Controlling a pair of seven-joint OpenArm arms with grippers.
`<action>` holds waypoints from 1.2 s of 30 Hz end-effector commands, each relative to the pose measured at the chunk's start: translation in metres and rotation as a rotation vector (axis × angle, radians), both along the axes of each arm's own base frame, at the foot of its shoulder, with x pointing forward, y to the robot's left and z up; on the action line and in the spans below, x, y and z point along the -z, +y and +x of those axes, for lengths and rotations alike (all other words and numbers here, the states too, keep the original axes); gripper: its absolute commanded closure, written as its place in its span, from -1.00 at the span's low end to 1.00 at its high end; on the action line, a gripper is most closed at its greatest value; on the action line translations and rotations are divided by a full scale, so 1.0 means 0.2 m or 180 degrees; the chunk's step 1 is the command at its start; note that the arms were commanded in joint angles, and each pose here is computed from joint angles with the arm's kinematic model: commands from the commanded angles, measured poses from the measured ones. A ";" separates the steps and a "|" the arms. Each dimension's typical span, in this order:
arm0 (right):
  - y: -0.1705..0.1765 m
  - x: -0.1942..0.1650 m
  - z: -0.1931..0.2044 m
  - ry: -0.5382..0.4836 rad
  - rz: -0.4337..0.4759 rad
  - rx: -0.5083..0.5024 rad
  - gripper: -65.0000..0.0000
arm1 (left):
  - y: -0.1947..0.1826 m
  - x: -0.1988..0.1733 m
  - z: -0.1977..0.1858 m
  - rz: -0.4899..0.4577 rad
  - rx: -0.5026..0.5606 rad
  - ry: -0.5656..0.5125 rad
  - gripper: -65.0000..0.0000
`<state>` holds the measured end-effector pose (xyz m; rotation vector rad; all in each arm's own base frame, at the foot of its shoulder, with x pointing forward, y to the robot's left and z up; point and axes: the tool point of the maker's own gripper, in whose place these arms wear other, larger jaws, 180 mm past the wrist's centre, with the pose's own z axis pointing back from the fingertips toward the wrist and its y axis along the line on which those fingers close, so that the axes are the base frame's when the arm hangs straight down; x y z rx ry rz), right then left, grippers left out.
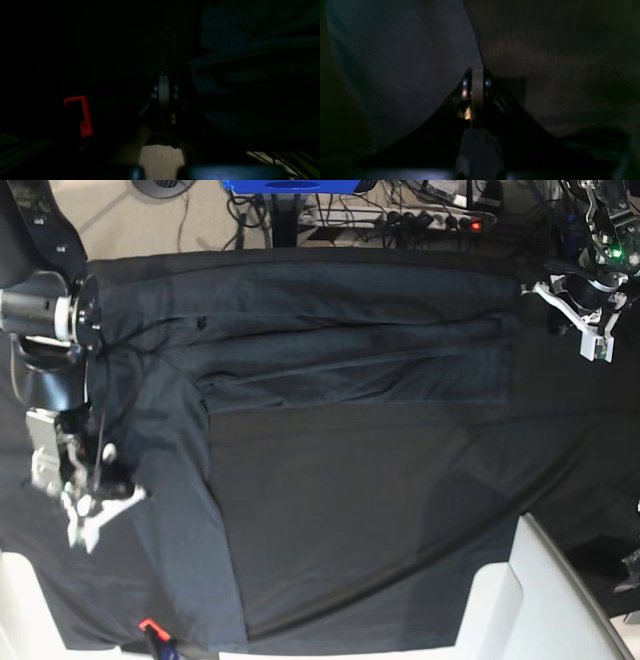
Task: Fold the T-shirt properly
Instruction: 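Release the fabric with both grippers and raise them, then grasp the trailing sleeve with the right gripper and lift it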
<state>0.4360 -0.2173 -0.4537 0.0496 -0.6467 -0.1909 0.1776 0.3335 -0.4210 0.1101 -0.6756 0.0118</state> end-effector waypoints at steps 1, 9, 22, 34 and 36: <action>-0.02 -0.15 0.10 -0.0261 -0.0022 -0.0002 1.00 | 0.03 -0.05 0.03 0.0063 0.0028 -0.0104 1.00; 0.11 -0.21 -0.07 -0.0001 0.0013 -0.0190 1.00 | 0.03 -0.07 0.07 0.0063 0.0031 -0.0152 1.00; 0.35 -0.29 -0.58 0.0143 0.0073 -0.0389 1.00 | 0.04 -0.07 0.08 0.0097 0.0045 -0.0154 1.00; 0.42 -0.20 -1.07 0.0485 0.0140 -0.0386 1.00 | 0.05 -0.08 0.08 0.0123 0.0057 -0.0152 1.00; 0.45 -0.18 -1.12 0.0545 0.0191 -0.0373 1.00 | 0.06 -0.09 0.08 0.0141 0.0066 -0.0154 1.00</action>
